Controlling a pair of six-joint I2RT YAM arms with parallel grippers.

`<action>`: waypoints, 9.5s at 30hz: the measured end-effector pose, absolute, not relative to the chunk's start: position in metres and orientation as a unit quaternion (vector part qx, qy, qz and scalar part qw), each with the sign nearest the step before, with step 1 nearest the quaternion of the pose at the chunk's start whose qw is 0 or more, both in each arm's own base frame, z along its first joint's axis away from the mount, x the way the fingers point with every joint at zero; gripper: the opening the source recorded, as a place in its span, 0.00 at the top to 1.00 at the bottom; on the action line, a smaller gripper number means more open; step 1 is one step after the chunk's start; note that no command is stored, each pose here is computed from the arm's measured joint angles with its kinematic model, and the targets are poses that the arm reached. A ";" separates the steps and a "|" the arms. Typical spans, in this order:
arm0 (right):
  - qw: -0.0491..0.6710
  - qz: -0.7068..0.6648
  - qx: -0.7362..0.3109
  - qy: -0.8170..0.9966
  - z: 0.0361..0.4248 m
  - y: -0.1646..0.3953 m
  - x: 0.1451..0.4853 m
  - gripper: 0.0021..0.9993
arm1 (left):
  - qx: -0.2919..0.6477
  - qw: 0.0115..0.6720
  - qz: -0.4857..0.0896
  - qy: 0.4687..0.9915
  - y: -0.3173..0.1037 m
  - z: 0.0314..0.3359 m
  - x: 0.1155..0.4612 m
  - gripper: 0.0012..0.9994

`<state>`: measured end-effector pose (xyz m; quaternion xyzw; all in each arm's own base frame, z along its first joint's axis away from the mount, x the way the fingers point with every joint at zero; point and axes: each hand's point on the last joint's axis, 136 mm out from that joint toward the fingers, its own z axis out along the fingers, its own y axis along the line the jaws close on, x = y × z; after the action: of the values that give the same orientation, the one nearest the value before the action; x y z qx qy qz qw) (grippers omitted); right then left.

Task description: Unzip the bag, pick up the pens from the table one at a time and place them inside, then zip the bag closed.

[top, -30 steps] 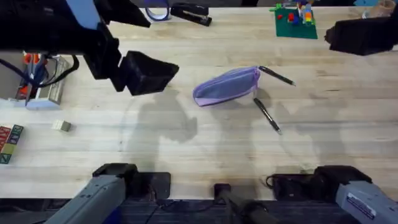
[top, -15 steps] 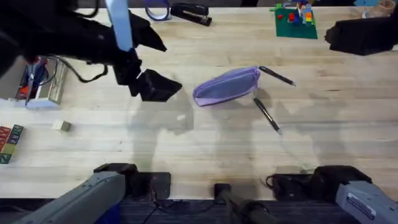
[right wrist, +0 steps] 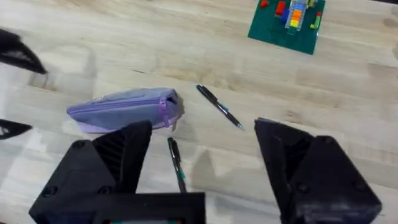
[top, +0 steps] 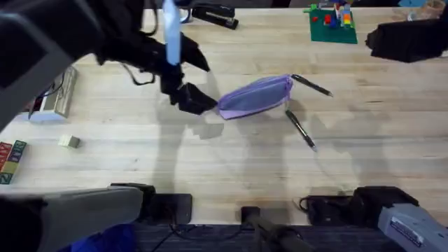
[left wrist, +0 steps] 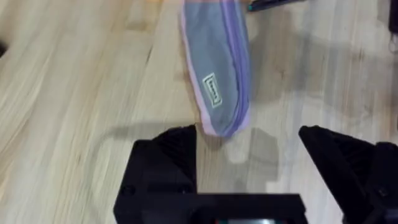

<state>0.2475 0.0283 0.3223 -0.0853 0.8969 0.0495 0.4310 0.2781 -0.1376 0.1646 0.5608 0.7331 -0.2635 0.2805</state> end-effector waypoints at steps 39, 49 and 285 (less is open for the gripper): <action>0.431 0.050 -0.086 0.897 0.322 0.028 0.248 0.00 | 0.616 0.205 -0.317 0.691 -0.193 0.084 0.284 0.72; 0.431 0.050 -0.086 0.897 0.322 0.028 0.247 0.00 | 0.617 0.206 -0.315 0.691 -0.194 0.084 0.284 0.95; 0.345 0.231 -0.076 0.907 0.156 0.116 0.299 0.97 | 0.615 0.203 -0.324 0.689 -0.195 0.085 0.281 0.96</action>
<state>0.2994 0.1156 0.1560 -0.0765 0.9066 0.2306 0.3451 0.2808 -0.1955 0.0853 0.6152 0.6894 -0.3239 0.2034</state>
